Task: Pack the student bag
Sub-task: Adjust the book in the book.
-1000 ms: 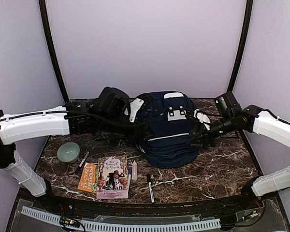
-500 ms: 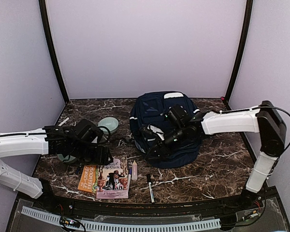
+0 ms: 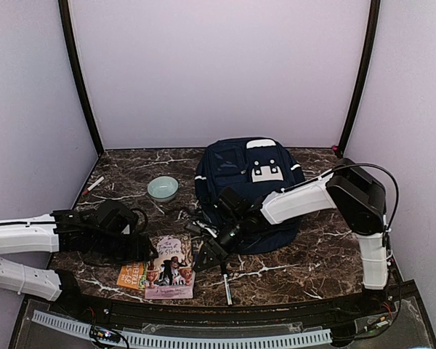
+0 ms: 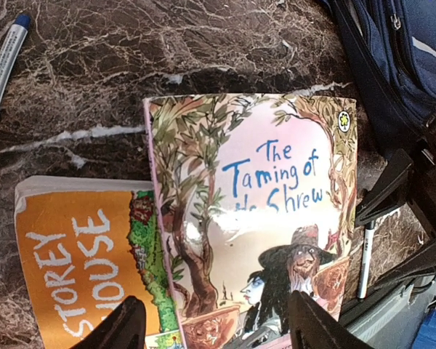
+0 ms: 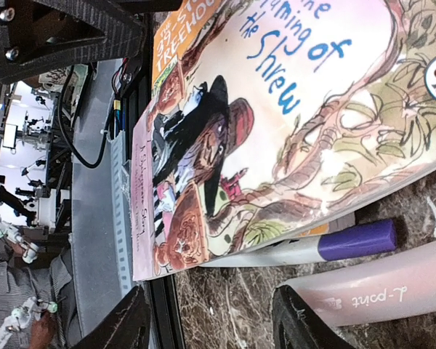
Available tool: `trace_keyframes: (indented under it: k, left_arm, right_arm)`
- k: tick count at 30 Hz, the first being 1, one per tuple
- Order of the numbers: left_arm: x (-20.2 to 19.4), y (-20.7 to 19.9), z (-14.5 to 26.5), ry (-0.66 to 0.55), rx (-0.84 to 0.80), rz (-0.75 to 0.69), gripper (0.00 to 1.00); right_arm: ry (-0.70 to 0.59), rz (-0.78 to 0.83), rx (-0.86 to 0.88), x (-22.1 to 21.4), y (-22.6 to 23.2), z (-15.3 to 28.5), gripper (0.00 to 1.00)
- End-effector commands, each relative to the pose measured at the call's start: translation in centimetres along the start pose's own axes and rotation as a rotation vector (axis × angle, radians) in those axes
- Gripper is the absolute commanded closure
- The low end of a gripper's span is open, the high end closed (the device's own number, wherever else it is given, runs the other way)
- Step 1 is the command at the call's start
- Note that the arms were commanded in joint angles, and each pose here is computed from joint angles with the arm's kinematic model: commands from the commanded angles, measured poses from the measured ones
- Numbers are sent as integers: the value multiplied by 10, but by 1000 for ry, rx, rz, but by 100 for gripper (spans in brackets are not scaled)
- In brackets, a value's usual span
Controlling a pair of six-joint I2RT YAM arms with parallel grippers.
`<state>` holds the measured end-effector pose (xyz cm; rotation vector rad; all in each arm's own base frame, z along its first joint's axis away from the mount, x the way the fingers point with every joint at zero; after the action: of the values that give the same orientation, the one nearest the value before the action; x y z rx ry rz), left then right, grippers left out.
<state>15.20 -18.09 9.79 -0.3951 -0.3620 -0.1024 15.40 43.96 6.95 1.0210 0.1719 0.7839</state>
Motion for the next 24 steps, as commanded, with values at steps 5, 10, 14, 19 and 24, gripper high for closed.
trace_keyframes:
  k: [5, 10, 14, 19, 24]
  left_arm:
    - [-3, 4, -4, -40, -51, 70, 33]
    - [-10, 0, -18, -8, -90, 100, 35]
    - [-14, -2, -24, 38, -91, 99, 36]
    - [-18, -11, -30, 57, -161, 112, 41]
    - [-21, -12, -32, 60, -165, 110, 44]
  right_arm:
    - [9, -110, 17, 5, -7, -9, 40]
    - [41, -141, 22, 5, -15, -17, 39]
    - [54, -158, 46, 3, -17, -20, 37]
    - [47, -176, 35, 4, -18, -20, 29]
    - [27, -219, 67, 5, -16, -15, 28]
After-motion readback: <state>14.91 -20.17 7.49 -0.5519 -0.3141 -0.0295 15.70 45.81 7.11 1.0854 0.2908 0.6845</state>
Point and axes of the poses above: each gripper's point midway between its finger pads, its own z axis back along the fingers, its own y axis along the line the jaws close on, x = y × z, the point moved 3 cm from there along z, back along the fingers, and after that the axes turned 12 degrees about -z, right-handed, at the moved point
